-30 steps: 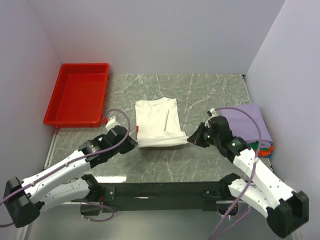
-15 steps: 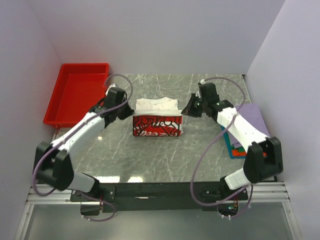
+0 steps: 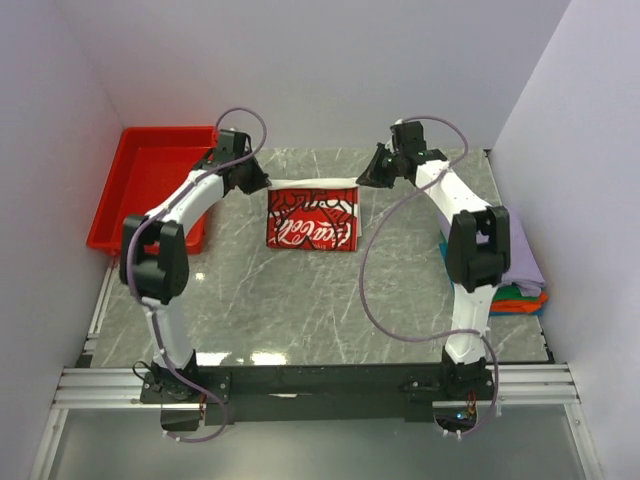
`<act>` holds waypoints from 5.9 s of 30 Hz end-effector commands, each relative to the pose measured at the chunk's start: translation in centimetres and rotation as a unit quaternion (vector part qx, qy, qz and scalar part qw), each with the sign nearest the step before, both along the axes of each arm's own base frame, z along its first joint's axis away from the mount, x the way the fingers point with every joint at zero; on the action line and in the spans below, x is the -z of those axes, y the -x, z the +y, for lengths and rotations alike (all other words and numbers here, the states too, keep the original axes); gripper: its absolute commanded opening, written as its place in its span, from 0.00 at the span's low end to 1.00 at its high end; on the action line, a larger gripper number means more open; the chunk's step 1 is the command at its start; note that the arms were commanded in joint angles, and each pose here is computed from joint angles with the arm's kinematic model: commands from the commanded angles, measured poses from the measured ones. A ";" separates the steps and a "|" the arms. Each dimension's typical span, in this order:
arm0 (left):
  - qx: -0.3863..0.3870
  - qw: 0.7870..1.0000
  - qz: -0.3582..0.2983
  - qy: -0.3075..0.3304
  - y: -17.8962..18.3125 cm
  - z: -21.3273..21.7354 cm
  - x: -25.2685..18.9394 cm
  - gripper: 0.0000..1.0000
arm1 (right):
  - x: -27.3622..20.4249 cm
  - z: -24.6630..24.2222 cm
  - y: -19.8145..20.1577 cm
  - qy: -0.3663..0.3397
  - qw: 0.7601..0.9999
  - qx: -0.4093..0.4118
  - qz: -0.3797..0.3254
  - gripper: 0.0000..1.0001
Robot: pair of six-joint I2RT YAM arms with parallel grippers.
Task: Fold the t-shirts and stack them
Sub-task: Fold the tshirt, then neatly place the folded tshirt to the corner
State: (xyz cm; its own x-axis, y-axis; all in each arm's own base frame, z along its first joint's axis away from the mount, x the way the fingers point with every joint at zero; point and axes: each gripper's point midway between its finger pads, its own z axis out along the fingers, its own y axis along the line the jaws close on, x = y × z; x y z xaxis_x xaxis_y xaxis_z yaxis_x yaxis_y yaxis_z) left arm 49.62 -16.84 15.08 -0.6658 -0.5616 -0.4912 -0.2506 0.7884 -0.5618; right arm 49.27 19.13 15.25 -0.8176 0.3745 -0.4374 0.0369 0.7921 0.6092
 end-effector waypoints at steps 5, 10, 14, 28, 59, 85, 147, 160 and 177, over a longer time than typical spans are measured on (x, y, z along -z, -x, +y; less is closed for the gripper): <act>0.028 0.999 -0.022 0.031 -6.8 1.0 2.3 0.11 | 3.9 -1.0 -6.8 -0.014 1.000 0.003 0.022 0.24; 0.015 0.999 -0.037 0.033 -9.0 3.1 2.1 0.77 | 2.8 -2.0 -8.5 -0.019 1.000 0.012 0.006 0.52; 0.005 0.998 -0.048 0.028 -7.9 3.8 1.2 1.00 | 2.2 -2.3 -6.9 -0.005 1.000 0.013 -0.008 0.54; 0.036 0.999 -0.005 0.032 -0.9 -1.7 4.1 0.00 | 5.1 4.1 0.3 0.061 0.997 -0.042 -0.001 0.50; 0.078 0.990 0.113 -0.040 16.0 -6.2 11.6 0.00 | 13.5 3.6 18.0 0.155 0.981 -0.074 0.087 0.49; 0.183 0.978 0.088 -0.037 21.7 -13.9 10.1 0.01 | 10.4 -0.6 18.7 0.087 0.995 -0.018 0.039 0.83; 0.194 0.979 -0.058 -0.019 22.7 -9.2 -6.6 0.01 | 4.9 -12.2 7.0 0.285 0.890 0.318 0.160 0.00; 0.205 0.977 -0.060 -0.011 22.0 -10.2 -8.0 0.00 | -3.8 -21.6 3.6 0.197 0.835 0.496 0.136 0.00; 0.217 0.975 -0.042 -0.018 20.3 -12.0 -7.6 0.01 | -7.6 -28.8 3.4 0.192 0.821 0.530 0.086 0.00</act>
